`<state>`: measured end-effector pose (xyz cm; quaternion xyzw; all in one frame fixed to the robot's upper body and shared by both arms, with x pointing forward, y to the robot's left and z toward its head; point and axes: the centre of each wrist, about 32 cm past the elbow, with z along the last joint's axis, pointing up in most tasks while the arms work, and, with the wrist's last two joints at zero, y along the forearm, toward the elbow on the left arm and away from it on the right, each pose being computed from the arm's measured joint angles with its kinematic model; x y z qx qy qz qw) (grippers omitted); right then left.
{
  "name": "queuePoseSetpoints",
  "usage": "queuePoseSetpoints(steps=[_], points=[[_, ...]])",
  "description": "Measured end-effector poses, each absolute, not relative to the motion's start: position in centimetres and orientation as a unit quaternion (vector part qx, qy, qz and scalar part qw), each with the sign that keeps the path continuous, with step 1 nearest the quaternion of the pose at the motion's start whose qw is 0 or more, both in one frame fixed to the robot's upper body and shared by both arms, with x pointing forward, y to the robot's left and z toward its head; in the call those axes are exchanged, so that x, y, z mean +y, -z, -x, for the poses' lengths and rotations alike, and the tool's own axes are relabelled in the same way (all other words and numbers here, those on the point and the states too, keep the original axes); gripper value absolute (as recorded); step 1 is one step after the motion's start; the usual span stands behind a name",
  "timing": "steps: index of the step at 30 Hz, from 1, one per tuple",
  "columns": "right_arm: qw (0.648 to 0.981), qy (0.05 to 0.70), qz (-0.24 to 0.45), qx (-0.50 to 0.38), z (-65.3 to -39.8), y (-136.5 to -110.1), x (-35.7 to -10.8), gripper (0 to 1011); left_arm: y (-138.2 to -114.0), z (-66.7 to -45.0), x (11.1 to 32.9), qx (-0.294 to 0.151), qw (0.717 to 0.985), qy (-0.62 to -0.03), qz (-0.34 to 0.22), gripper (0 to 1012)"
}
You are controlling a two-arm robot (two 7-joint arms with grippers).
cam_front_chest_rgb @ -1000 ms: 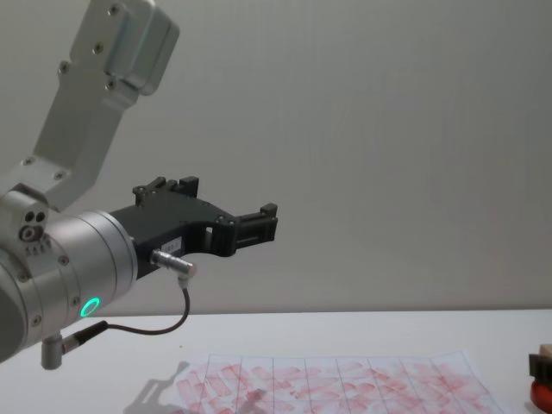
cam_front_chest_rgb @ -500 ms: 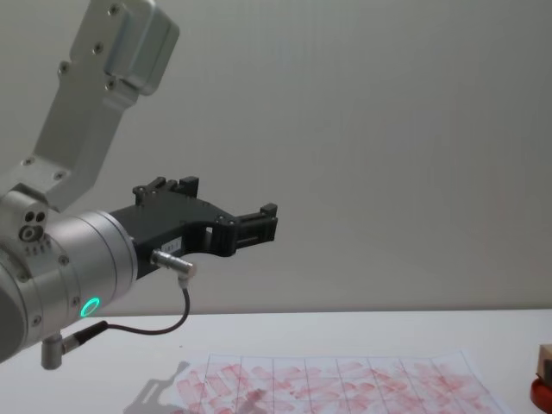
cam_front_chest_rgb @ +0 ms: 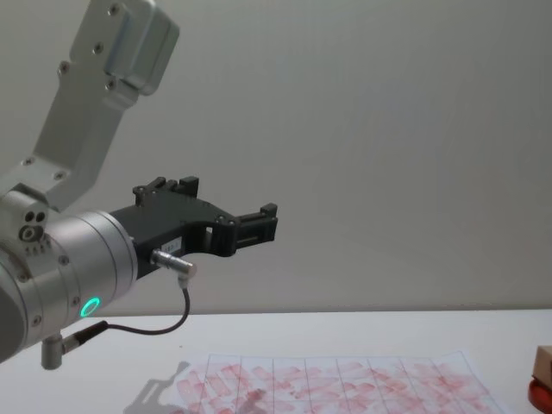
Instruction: Use the one hand to pick up the stamp and affix it onto the A4 paper.
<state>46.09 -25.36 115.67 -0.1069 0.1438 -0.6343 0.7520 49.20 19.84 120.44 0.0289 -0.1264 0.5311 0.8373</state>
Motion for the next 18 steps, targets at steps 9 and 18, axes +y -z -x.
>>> queuePoseSetpoints(steps=[9,18], points=[[0.76,0.627,0.11,0.129,-46.4,-116.0,-25.5,216,-120.4,-49.2,19.8,-0.126,0.837,-0.531,-0.029,1001],[0.79,0.595,0.112,0.097,-47.3,-117.1,-25.5,214,-120.4,-49.2,19.8,-0.126,0.837,-0.531,-0.029,1001]])
